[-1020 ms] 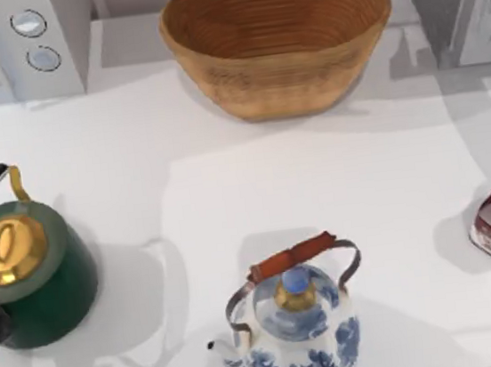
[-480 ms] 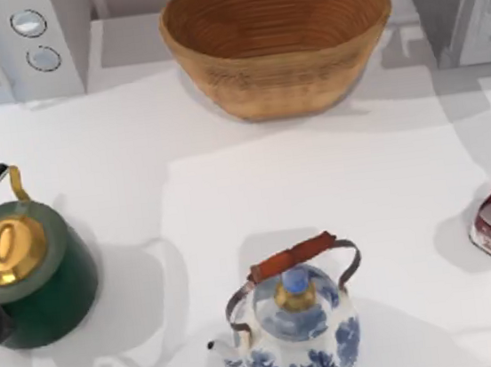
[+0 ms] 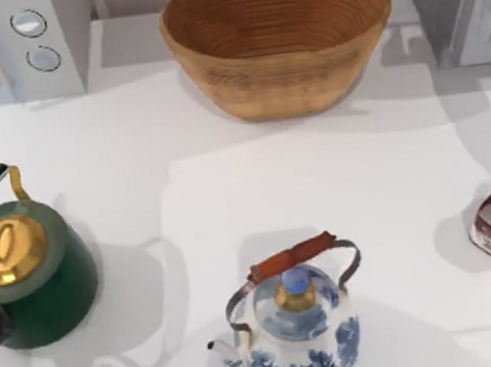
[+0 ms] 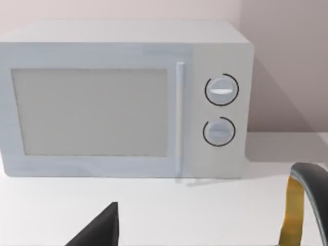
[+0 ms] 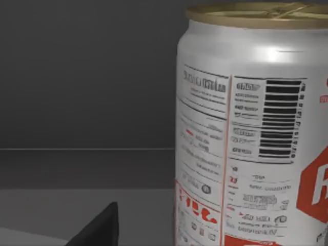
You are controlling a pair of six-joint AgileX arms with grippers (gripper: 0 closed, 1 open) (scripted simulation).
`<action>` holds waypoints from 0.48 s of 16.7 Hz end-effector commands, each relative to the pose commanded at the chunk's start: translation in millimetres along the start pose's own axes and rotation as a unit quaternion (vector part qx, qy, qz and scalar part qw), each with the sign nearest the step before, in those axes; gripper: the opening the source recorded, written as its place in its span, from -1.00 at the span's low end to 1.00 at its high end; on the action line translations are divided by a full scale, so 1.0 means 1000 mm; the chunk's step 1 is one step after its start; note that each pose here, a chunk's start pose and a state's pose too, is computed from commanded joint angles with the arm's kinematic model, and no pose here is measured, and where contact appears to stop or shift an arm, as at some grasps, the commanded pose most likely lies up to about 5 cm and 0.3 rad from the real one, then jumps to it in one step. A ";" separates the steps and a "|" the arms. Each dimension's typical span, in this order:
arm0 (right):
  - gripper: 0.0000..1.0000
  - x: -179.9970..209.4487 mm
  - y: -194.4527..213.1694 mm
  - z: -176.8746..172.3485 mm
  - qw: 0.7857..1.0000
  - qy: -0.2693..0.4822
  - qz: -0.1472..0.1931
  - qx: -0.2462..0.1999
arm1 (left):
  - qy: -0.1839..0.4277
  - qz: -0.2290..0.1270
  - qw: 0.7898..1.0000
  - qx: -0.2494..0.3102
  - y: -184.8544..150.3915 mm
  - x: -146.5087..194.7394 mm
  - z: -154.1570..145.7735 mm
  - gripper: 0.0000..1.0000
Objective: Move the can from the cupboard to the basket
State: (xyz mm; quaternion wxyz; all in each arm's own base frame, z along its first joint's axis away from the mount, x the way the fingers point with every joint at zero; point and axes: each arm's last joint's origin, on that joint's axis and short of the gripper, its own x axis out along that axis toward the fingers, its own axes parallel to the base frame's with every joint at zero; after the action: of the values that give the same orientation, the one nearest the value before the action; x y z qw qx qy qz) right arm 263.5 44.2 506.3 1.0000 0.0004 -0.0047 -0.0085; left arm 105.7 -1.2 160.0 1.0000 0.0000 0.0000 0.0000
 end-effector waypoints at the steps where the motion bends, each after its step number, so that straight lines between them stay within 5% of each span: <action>1: 1.00 -0.002 0.001 0.001 1.000 -0.002 0.002 0.000 | 0.000 0.000 1.000 0.000 0.000 0.000 0.000 1.00; 8: 1.00 0.041 0.001 0.002 1.000 0.000 0.000 0.000 | 0.000 0.000 1.000 0.000 0.000 0.000 0.000 1.00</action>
State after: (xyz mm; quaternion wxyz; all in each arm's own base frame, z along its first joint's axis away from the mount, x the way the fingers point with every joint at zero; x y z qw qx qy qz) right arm 304.1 44.3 508.3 1.0000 0.0004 -0.0046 -0.0085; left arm 105.7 -1.2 160.0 1.0000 0.0000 0.0000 0.0000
